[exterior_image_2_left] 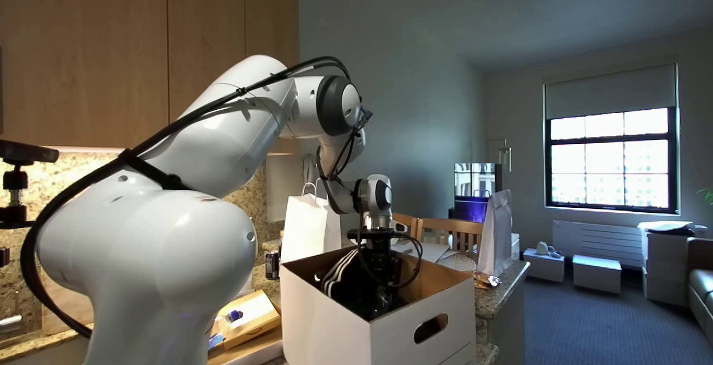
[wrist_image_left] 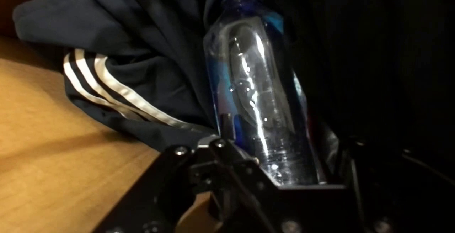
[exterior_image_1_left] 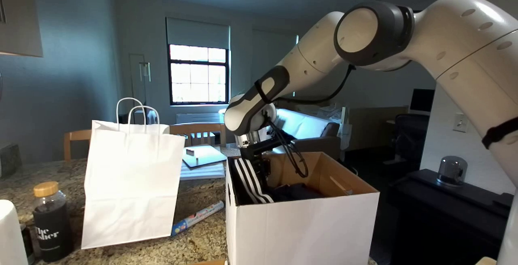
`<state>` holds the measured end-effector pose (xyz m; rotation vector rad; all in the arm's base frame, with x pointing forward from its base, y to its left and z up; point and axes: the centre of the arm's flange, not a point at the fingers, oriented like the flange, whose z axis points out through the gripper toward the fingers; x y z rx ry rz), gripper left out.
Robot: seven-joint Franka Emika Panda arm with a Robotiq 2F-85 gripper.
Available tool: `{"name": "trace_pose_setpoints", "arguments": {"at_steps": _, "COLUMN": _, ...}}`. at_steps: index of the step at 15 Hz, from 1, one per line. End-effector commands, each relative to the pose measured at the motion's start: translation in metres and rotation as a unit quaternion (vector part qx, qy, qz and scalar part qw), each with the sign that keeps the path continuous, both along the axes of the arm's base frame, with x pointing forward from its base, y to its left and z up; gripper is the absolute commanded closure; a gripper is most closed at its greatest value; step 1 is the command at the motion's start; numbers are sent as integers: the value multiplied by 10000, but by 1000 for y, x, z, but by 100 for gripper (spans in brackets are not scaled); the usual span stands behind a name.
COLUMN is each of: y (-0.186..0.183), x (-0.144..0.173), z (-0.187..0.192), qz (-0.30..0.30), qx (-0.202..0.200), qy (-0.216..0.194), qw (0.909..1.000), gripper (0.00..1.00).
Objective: Remove three bottles from the box
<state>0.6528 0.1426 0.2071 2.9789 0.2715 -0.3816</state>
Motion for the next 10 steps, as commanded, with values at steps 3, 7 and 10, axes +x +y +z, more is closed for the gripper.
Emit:
{"name": "trace_pose_setpoints", "arguments": {"at_steps": 3, "y": -7, "x": 11, "z": -4, "qz": 8, "qx": 160, "qy": 252, "qw": 9996, "gripper": 32}}
{"name": "trace_pose_setpoints", "arguments": {"at_steps": 7, "y": -23, "x": 5, "z": -16, "qz": -87, "qx": -38, "qy": 417, "qw": 9991, "gripper": 20}}
{"name": "trace_pose_setpoints", "arguments": {"at_steps": 10, "y": -39, "x": 0, "z": -30, "qz": -198, "qx": -125, "qy": 673, "qw": 9975, "gripper": 1}}
